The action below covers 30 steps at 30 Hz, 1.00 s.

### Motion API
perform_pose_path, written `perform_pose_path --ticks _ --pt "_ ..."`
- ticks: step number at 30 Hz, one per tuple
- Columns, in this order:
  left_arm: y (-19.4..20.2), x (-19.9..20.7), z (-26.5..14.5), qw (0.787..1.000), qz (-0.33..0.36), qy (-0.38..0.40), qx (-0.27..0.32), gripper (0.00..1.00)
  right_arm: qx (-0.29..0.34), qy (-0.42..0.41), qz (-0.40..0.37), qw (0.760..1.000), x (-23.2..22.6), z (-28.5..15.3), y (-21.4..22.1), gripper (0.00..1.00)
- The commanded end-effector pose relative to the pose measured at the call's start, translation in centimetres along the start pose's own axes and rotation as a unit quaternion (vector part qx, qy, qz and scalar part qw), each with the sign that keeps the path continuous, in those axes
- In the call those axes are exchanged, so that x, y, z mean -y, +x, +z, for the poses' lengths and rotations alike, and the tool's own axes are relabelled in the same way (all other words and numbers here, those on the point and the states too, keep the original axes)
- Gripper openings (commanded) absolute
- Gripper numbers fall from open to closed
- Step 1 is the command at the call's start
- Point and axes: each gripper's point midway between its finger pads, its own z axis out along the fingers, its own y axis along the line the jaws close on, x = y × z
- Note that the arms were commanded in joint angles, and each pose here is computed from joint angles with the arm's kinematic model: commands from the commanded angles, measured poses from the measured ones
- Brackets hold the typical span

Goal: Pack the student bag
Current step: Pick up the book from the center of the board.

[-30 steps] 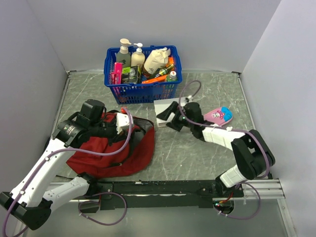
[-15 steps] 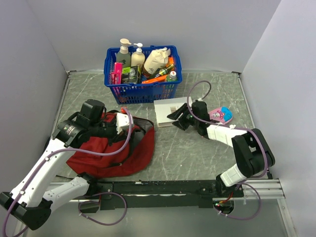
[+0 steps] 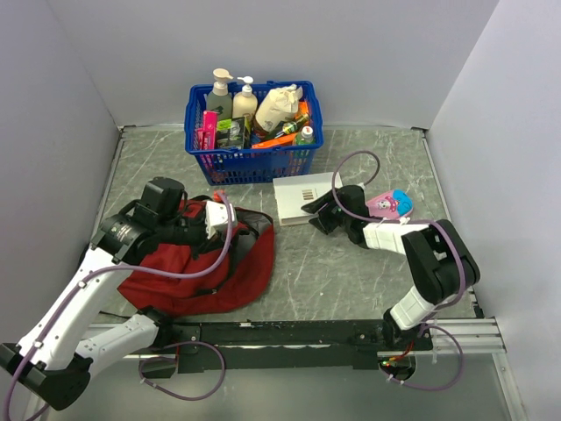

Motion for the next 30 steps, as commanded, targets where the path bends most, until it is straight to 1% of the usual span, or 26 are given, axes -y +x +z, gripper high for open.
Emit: perform_pose_path --ticks 1,5,6,8,11,12,19,20,23,24,26,29,30 --pt "-4.0 0.0 -1.0 0.996 0.051 -0.003 0.068 0.01 0.043 -0.007 0.024 0.999 -0.6 1.0 -1.6 0.59" --pt "-3.7 0.1 -1.1 0.996 0.053 -0.005 0.067 0.01 0.06 -0.023 0.036 0.997 -1.2 1.0 -2.1 0.53" --pt "-3.6 0.1 -1.0 0.996 0.052 -0.004 0.066 0.01 0.064 -0.026 0.036 0.997 -1.4 1.0 -2.3 0.5" --pt "-3.6 0.1 -1.0 0.996 0.055 -0.004 0.067 0.01 0.069 -0.028 0.038 0.996 -1.5 1.0 -2.5 0.48" --pt "-3.5 0.1 -1.1 0.996 0.056 -0.007 0.067 0.01 0.076 -0.039 0.045 0.995 -1.8 1.1 -2.8 0.38" --pt "-3.4 0.2 -1.1 0.996 0.054 -0.007 0.067 0.01 0.074 -0.04 0.046 0.995 -1.9 1.1 -2.6 0.32" --pt "-3.2 0.3 -1.2 0.996 0.055 -0.009 0.065 0.01 0.067 -0.058 0.056 0.995 -2.0 1.4 -2.3 0.18" --pt "-3.1 0.4 -1.2 0.996 0.053 -0.008 0.065 0.01 0.067 -0.059 0.056 0.994 -2.0 1.2 -2.3 0.14" --pt "-3.0 0.4 -1.2 0.996 0.053 -0.009 0.067 0.01 0.069 -0.071 0.049 0.994 -2.4 0.3 -2.2 0.06" --pt "-3.1 0.5 -1.2 0.996 0.054 -0.009 0.068 0.01 0.072 -0.083 0.043 0.993 -3.1 -0.4 -2.2 0.04" --pt "-3.0 0.5 -1.2 0.996 0.054 -0.009 0.068 0.01 0.074 -0.085 0.035 0.993 -2.8 -1.1 -2.1 0.0" --pt "-2.8 0.6 -1.1 0.996 0.052 -0.008 0.067 0.01 0.076 -0.112 0.006 0.991 -4.1 -3.0 -1.9 0.0" --pt "-2.7 0.6 -1.0 0.996 0.052 -0.008 0.067 0.01 0.073 -0.107 -0.008 0.992 -4.0 -3.3 -1.7 0.0"
